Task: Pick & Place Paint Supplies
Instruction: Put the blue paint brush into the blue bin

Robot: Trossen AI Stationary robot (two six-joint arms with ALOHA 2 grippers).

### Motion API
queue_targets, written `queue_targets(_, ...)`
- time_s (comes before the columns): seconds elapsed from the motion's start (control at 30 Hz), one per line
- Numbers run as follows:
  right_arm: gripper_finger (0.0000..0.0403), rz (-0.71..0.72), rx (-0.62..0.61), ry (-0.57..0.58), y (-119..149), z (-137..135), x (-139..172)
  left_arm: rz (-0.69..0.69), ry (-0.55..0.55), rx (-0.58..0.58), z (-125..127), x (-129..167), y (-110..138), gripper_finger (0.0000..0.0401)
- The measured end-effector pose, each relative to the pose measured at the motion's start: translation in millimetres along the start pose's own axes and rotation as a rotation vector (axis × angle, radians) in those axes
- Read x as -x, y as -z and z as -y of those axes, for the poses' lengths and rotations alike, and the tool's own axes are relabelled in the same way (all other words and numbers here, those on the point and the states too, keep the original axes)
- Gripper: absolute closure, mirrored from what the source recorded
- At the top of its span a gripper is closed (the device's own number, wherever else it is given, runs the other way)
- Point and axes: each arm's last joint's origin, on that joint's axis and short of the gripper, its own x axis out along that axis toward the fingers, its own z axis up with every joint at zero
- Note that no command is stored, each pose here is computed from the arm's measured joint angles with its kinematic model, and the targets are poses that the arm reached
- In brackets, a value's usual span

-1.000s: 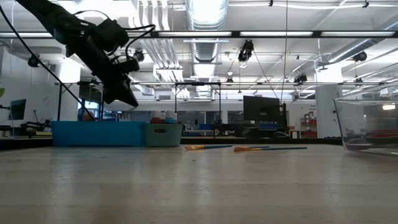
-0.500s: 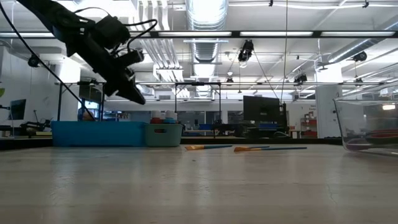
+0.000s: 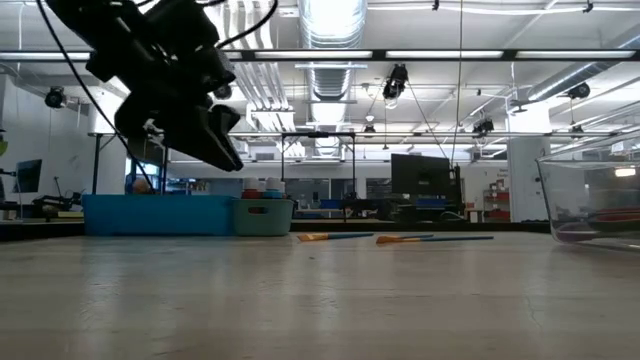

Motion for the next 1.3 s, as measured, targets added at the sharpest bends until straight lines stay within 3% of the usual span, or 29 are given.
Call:
queue_targets(0.13,0.0394,0.001,0.000,0.000,-0.1,0.0,0.0,0.043,0.046,-0.003,22.7,-9.2,-13.6,0.0292)
queue_targets(0.27,0.0394,0.001,0.002,0.000,-0.1,0.0,0.0,0.106,0.018,0.100,33.0,-25.5,-21.1,0.0292)
queue_targets(0.37,0.0394,0.001,0.001,0.000,-0.1,0.0,0.0,0.089,-0.057,0.217,32.4,-44.2,-19.5,0.0292)
queue_targets(0.5,0.0394,0.002,-0.002,-0.001,-0.2,-0.1,0.1,0.022,-0.260,0.444,21.2,-71.6,-14.7,0.0292)
queue_targets(0.83,0.0394,-0.002,0.003,0.000,0.5,-0.3,-0.1,-0.007,-0.324,0.611,-2.9,-110.7,-22.3,0.0292)
queue_targets(1.1,0.0394,-0.003,0.002,-0.001,0.9,-0.4,0.0,0.005,-0.390,0.703,-7.8,-114.7,-21.3,0.0292)
queue_targets(1.3,0.0394,-0.003,0.001,-0.001,0.8,-0.4,0.0,-0.013,-0.402,0.710,-8.6,-114.5,-18.7,0.0292)
